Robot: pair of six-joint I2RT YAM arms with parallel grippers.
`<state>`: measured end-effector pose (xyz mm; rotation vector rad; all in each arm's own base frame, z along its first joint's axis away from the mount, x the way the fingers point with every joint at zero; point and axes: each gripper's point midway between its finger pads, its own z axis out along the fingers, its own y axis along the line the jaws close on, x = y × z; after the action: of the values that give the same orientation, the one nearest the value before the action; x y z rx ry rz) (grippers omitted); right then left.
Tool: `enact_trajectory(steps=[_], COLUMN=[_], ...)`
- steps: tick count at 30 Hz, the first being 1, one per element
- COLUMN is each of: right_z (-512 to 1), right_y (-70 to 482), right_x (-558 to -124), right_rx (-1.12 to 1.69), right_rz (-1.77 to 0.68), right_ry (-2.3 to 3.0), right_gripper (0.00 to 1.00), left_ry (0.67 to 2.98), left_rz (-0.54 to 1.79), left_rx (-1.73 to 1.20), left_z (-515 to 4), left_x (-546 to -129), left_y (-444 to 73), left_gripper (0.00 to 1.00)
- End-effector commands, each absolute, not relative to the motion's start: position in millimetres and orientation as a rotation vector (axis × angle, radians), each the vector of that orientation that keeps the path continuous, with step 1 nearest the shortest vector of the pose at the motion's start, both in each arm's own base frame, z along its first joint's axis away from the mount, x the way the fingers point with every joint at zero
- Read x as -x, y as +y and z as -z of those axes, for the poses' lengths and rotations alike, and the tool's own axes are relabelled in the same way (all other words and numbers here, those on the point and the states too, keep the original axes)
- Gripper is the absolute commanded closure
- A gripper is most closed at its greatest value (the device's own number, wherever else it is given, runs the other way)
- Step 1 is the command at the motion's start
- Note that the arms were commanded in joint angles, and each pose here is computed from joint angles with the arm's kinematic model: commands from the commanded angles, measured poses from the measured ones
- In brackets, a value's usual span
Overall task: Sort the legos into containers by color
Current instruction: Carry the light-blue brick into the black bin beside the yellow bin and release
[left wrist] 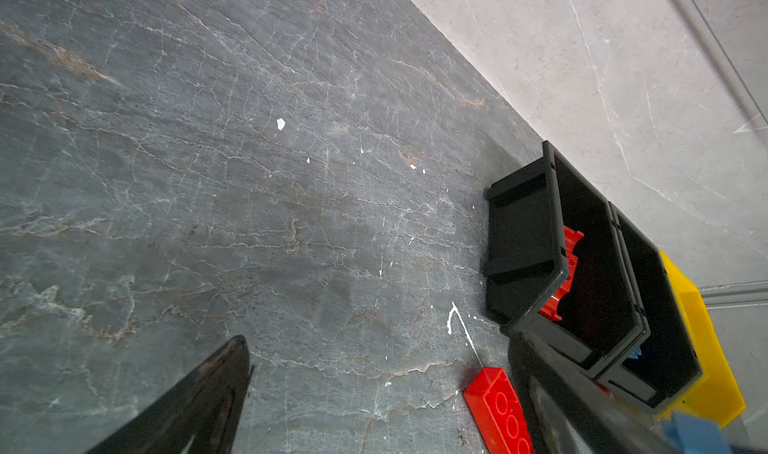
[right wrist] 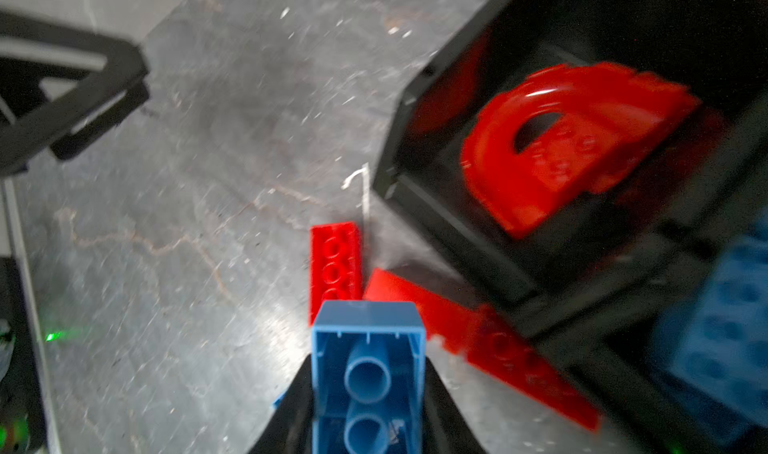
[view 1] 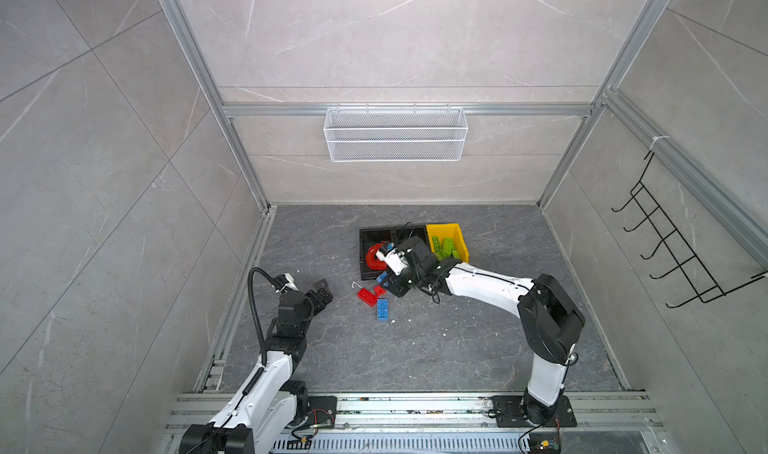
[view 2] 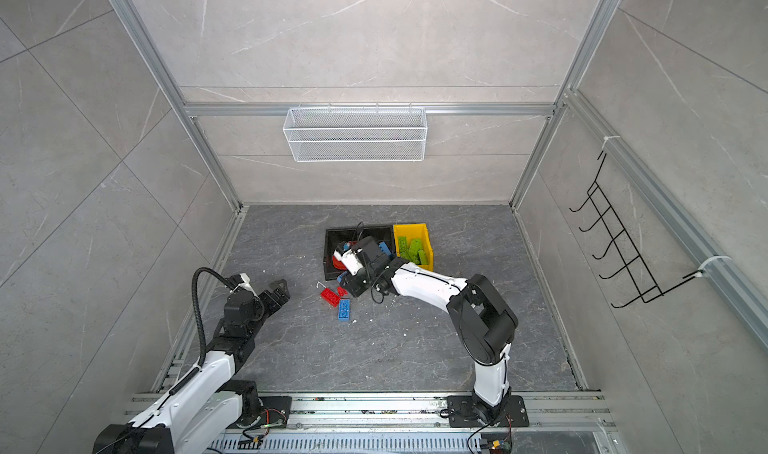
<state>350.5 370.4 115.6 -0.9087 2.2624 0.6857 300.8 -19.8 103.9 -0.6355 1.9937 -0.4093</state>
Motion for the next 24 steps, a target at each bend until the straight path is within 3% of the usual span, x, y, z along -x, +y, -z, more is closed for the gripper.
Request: enact_trajectory(steps=[1,13,21,24], right_z=[-134.6,-122.3,-132.6,-152.0], right_y=[361.6,315.7,288.9,278.0], right_x=[-378.0,-471.4,-493.2,-490.8], right_rx=[0.776,0.486,0.374,0.366], right_rz=[-0.739,-0.603,-0.565,-0.562], right_ry=[2.228,2.312,2.301,2.252], right_gripper=[0.71,0.67,0.32,0.28], left_ry=[1.956,1.991,2.016,2.034], left_rz=[0.432,0.595,0.657,0.645], left_rx=[0.612,0.443,0.300,0.238], left_z=[-118.0,-129.9,-133.7,-134.4], left_x=[-309.8,-324.2,-329.9,-330.1], left_y=[-21.7,-55.9,-82.1,-94.8], left_gripper=[0.01,0.01,0.01,0.00])
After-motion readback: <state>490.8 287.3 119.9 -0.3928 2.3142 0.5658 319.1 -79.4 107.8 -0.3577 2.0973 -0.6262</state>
